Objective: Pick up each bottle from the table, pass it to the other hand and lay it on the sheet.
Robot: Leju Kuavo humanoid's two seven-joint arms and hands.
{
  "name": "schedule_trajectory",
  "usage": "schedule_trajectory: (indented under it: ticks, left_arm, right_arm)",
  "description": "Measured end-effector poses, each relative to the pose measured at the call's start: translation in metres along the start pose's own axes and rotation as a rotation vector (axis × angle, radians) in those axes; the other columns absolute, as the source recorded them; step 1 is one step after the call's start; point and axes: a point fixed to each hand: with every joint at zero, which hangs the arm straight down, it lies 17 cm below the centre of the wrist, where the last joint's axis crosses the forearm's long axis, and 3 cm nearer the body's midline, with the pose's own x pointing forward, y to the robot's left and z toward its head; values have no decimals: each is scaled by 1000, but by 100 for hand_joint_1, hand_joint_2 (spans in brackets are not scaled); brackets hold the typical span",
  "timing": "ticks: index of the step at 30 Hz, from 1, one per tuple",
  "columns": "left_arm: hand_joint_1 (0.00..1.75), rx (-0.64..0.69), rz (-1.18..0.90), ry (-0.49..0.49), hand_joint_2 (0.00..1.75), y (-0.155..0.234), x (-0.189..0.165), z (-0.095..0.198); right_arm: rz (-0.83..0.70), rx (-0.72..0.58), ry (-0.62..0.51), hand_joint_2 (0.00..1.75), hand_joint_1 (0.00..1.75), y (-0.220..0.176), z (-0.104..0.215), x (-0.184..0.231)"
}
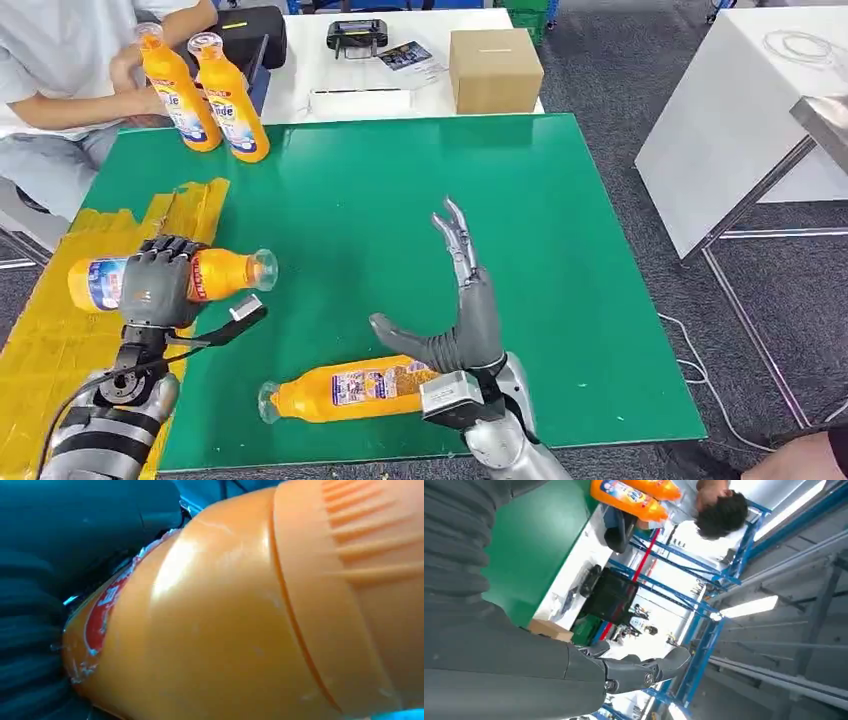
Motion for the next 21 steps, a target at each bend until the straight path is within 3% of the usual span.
schedule_trajectory:
  ticks: [4,12,13,14,15,21]
  left_arm:
    - [175,-119,-72,-81,175,-42,-8,13]
    - [175,-248,-135,-87,175,-81,-39,32]
    - [133,-262,-132,-87,175,-85,-41,33]
    - [10,-276,-128,-87,175,-89,-42,35]
    - [0,-287,-122,-88,175,-92,-43,37]
    - [0,-335,-69,-91,175,-105,-45,48]
  right_arm:
    - [3,-17,-15,175,0,-9,-2,4]
    - [5,-25,-15,175,0,-15,0,4]
    - [3,-26,-14,175,0,-16,0,3]
    - [2,-26,-13,175,0,-16,0,3]
    - [1,-27,-12,175,0,-16,0,3]
    - [1,-21,-11,175,0,-16,-1,2]
